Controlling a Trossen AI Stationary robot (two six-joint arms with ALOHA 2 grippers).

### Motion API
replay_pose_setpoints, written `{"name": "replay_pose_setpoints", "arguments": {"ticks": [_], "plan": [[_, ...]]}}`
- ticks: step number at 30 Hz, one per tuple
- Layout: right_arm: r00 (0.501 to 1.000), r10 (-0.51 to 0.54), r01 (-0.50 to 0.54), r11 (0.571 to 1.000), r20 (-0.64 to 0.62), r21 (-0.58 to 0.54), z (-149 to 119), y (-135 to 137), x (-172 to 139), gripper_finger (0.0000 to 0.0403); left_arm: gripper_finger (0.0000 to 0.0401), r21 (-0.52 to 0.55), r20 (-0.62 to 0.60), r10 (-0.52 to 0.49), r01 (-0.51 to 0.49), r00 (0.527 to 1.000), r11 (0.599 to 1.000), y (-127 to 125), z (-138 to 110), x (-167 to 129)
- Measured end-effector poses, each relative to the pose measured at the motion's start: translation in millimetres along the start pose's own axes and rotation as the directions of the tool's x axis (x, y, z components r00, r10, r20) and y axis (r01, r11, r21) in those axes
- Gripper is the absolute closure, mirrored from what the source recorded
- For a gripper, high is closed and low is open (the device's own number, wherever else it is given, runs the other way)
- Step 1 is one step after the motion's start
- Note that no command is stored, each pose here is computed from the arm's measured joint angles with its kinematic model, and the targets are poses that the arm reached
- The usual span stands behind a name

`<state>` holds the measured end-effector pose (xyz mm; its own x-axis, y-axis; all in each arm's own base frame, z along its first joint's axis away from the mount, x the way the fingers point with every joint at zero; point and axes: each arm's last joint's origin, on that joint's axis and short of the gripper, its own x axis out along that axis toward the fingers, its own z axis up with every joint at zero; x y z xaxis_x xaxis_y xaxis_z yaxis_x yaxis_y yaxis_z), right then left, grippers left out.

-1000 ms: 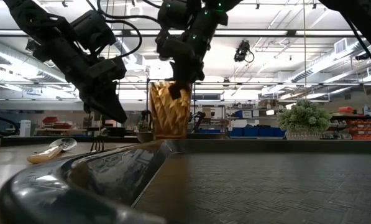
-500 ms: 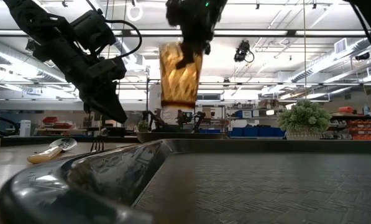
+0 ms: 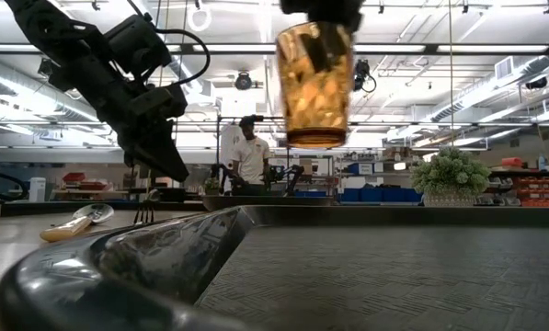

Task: Pick and place plate/cup/fork/spoon on tray
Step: Put the brown cup on the black tray

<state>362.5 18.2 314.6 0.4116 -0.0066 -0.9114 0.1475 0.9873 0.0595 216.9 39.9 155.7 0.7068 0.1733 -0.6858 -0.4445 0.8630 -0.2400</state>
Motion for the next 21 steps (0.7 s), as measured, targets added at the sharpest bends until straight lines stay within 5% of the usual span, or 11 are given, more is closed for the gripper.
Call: {"name": "replay_pose_setpoints", "arguments": {"ticks": [21], "plan": [[0.996, -0.089, 0.086, 0.906, -0.012, 0.415, -136, 26, -15, 0.0389, 0.0305, 0.007, 0.068, -0.027, 0.027, 0.997, 1.000, -3, 7, 0]]}}
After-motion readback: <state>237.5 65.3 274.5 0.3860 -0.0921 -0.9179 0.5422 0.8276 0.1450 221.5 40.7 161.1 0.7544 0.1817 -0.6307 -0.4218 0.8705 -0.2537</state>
